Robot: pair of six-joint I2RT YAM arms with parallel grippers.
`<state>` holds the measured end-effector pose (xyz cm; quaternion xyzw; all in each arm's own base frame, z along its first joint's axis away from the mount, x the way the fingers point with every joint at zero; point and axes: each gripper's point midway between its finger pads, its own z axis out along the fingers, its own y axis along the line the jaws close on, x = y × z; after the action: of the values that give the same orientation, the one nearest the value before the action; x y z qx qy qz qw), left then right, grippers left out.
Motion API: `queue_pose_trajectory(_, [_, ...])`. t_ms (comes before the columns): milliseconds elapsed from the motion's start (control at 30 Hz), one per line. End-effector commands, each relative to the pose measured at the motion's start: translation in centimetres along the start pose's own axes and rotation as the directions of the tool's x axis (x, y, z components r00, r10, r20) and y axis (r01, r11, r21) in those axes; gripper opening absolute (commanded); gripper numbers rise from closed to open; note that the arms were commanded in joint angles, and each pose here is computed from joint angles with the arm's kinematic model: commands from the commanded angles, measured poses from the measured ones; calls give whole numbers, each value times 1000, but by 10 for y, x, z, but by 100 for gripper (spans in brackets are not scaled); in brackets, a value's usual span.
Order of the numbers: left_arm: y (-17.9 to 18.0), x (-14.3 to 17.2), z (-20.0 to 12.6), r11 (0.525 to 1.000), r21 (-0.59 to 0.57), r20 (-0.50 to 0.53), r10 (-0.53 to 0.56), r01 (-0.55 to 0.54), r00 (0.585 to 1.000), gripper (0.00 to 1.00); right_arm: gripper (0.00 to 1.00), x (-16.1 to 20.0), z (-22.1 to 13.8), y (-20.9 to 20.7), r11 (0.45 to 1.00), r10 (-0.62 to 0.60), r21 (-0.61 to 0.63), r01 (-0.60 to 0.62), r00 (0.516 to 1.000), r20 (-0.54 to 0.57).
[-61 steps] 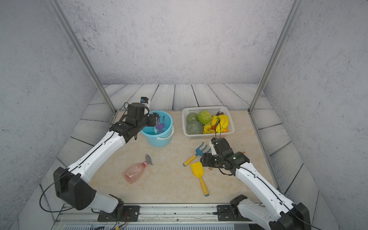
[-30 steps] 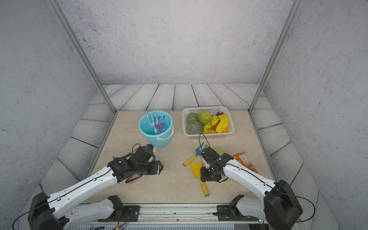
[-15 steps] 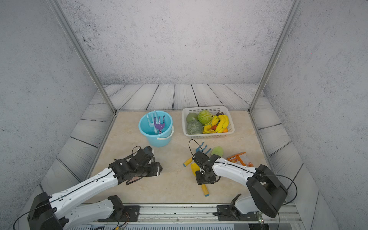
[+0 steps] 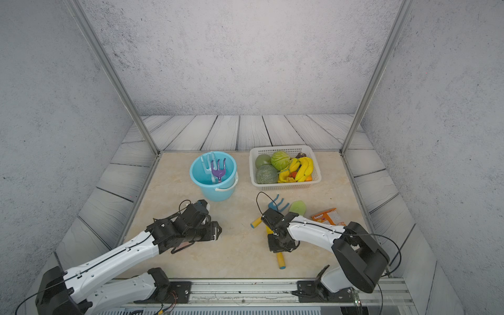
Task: Organize the gardening tools
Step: Pick up the gardening tool from the center of the board, then place the gardening tool in the container.
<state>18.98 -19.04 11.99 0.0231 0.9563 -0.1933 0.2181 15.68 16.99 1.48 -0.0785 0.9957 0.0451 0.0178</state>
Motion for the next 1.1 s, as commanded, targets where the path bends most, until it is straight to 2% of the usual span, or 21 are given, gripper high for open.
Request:
queue_pose_trajectory(0, [4, 1, -4, 1000, -15, 11, -1, 1, 1000, 70, 25, -2, -12, -8, 1000, 12, 26, -13, 999, 51])
queue_pose_trajectory(100, [5, -6, -12, 1000, -18, 44, -2, 2, 999, 69, 23, -8, -33, -10, 1000, 10, 27, -13, 994, 110])
queue_pose_trajectory(233, [9, -23, -34, 999, -40, 131, 2, 3, 991, 70, 22, -23, -78, -10, 1000, -3, 8, 2, 970, 244])
queue_pose_trajectory(400, [18, -47, -63, 997, -83, 186, 13, 2, 982, 71, 22, -49, -132, -3, 999, -21, -32, 38, 905, 424])
queue_pose_trajectory(500, [26, -58, -78, 994, -108, 212, 5, 18, 977, 76, 22, -67, -159, 10, 995, -49, -55, 88, 864, 502])
queue_pose_trajectory(667, [46, -67, -92, 986, -156, 241, -26, 65, 970, 80, 22, -107, -193, 44, 984, -104, -64, 169, 819, 565])
queue_pose_trajectory(833, [62, -62, -97, 974, -194, 249, -67, 118, 966, 83, 23, -161, -223, 91, 963, -148, -87, 254, 773, 616])
queue_pose_trajectory(1067, [69, -51, -92, 968, -205, 212, -100, 144, 972, 83, 23, -235, -239, 154, 935, -160, -138, 327, 737, 657])
